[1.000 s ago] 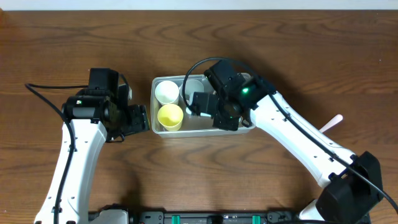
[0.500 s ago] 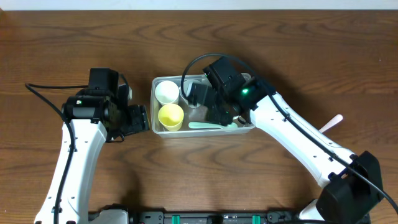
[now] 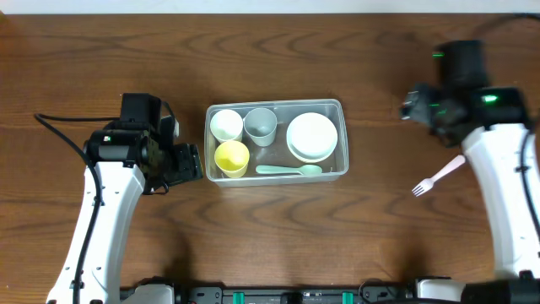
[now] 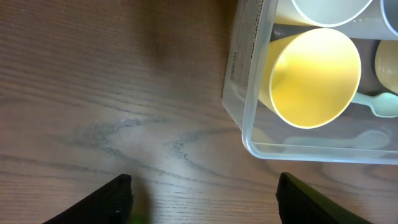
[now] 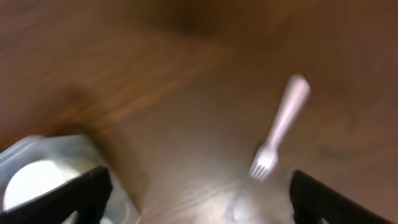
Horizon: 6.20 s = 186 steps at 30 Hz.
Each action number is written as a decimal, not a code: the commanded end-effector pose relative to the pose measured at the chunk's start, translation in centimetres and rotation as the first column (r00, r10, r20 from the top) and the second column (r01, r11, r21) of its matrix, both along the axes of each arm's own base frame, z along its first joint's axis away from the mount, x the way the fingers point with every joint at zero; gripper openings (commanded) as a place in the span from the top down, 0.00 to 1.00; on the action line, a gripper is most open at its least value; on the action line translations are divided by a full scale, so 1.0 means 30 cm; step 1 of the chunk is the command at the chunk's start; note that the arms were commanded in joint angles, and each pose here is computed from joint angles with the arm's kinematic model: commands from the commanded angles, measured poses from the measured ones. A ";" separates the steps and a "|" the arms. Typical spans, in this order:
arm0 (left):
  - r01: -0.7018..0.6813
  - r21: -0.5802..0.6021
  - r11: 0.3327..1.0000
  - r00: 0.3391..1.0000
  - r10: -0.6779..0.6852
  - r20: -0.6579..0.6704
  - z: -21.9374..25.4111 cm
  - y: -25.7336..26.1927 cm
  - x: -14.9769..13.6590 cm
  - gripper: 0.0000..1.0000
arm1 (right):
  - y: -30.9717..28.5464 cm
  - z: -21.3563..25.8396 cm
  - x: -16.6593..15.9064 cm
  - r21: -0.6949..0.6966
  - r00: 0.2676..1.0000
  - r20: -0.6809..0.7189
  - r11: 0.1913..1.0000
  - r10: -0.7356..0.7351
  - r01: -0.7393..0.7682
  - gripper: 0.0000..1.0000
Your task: Pack container
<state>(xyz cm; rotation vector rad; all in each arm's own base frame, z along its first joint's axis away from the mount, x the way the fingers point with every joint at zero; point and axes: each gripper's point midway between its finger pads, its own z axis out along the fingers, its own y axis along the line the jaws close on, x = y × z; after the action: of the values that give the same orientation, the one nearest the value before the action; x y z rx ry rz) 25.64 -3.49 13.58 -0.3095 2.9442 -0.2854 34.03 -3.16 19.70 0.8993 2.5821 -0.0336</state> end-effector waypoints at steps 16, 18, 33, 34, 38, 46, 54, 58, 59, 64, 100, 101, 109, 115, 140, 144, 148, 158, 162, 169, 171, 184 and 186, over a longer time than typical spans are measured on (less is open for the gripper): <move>0.012 0.001 1.000 1.000 -0.012 0.005 0.005 0.000 -0.006 0.25 | -0.115 -0.557 -0.251 0.217 0.881 -0.325 0.879 -0.345 0.425 0.01; 0.012 0.001 1.000 1.000 -0.012 0.005 0.005 0.000 -0.006 0.25 | -0.111 -0.582 -0.265 0.216 0.877 -0.329 0.876 -0.350 0.431 0.01; 0.013 0.001 1.000 1.000 -0.013 0.000 0.004 -0.001 -0.009 0.25 | -0.141 -0.659 -0.260 0.184 0.885 -0.258 0.880 -0.387 0.438 0.01; 0.012 0.001 1.000 1.000 -0.012 -0.001 0.004 0.000 -0.011 0.25 | -0.145 -0.659 -0.259 0.178 0.885 -0.254 0.881 -0.389 0.438 0.01; 0.013 0.001 1.000 1.000 -0.013 -0.002 0.004 0.000 -0.011 0.25 | -0.149 -0.658 -0.254 0.175 0.887 -0.247 0.882 -0.391 0.438 0.03; 0.012 0.001 1.000 1.000 -0.012 -0.002 0.004 0.000 -0.011 0.25 | -0.156 -0.675 -0.284 0.146 0.878 -0.264 0.884 -0.399 0.445 0.02; 0.012 0.001 1.000 1.000 -0.012 -0.003 0.004 0.000 -0.012 0.25 | -0.151 -0.683 -0.301 0.144 0.873 -0.279 0.881 -0.400 0.450 0.04; 0.012 0.001 1.000 1.000 -0.012 -0.003 0.004 0.000 -0.012 0.25 | -0.151 -0.686 -0.314 0.136 0.866 -0.291 0.879 -0.406 0.458 0.07; 0.013 0.001 1.000 1.000 -0.013 -0.003 0.004 0.000 -0.012 0.25 | -0.154 -0.686 -0.319 0.129 0.860 -0.295 0.875 -0.416 0.468 0.07; 0.013 0.001 1.000 1.000 -0.013 -0.003 0.004 0.000 -0.012 0.25 | -0.156 -0.686 -0.322 0.122 0.859 -0.295 0.875 -0.418 0.468 0.06; 0.012 0.001 1.000 1.000 -0.012 -0.002 0.004 0.000 -0.012 0.25 | -0.158 -0.685 -0.316 0.124 0.862 -0.288 0.876 -0.418 0.466 0.76; 0.012 0.001 1.000 1.000 -0.012 -0.002 0.004 0.000 -0.012 0.25 | -0.158 -0.685 -0.315 0.124 0.862 -0.288 0.876 -0.418 0.466 0.77; 0.013 0.001 1.000 1.000 -0.013 -0.002 0.004 0.000 -0.012 0.25 | -0.160 -0.685 -0.309 0.126 0.864 -0.280 0.876 -0.418 0.465 0.77; 0.012 0.001 1.000 1.000 -0.012 -0.002 0.004 0.000 -0.012 0.25 | -0.160 -0.684 -0.309 0.126 0.864 -0.281 0.877 -0.417 0.464 0.92; 0.012 0.001 1.000 1.000 -0.012 -0.002 0.004 0.000 -0.011 0.25 | 0.604 -0.048 -0.045 -0.153 0.044 -0.050 0.036 0.998 -0.988 0.99; 0.012 0.001 1.000 1.000 -0.012 -0.002 0.004 0.000 -0.011 0.25 | 0.729 -0.060 -0.112 -0.207 -0.233 -0.147 -0.260 0.961 -0.943 0.99; 0.011 0.007 1.000 1.000 -0.011 0.002 0.004 0.003 -0.008 0.25 | 0.822 -0.083 -0.168 -0.222 -0.457 -0.216 -0.499 0.863 -0.838 0.99; -0.014 0.223 0.975 1.000 0.010 0.016 -0.001 0.128 0.003 0.25 | 0.856 -0.206 -0.170 -0.128 -0.535 -0.248 -0.575 0.807 -0.808 0.98; -0.019 0.241 0.970 1.000 0.014 0.020 0.000 0.139 0.005 0.25 | 0.858 -0.254 -0.168 -0.087 -0.538 -0.247 -0.571 0.806 -0.816 0.89; -0.019 0.241 0.970 1.000 0.014 0.020 0.000 0.139 0.005 0.25 | 0.857 -0.278 -0.166 -0.066 -0.535 -0.249 -0.566 0.807 -0.822 0.49; -0.019 0.241 0.970 1.000 0.014 0.019 0.000 0.139 0.005 0.25 | 0.852 -0.277 -0.152 -0.074 -0.510 -0.261 -0.544 0.819 -0.836 0.46; -0.001 0.247 0.969 0.993 -0.028 0.116 0.085 0.133 0.078 0.11 | 0.610 -0.031 0.202 -0.237 0.463 0.117 0.478 0.878 -0.846 0.01; 0.033 0.261 0.965 0.983 -0.079 0.167 0.126 0.124 0.119 0.02 | 0.530 -0.013 0.244 -0.196 0.569 0.182 0.597 0.802 -0.778 0.01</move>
<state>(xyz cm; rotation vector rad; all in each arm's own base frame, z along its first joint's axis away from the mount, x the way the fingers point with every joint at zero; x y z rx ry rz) 27.30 0.32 14.60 -0.2506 2.8674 0.0487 40.20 15.64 17.25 -0.7958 2.4118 0.0982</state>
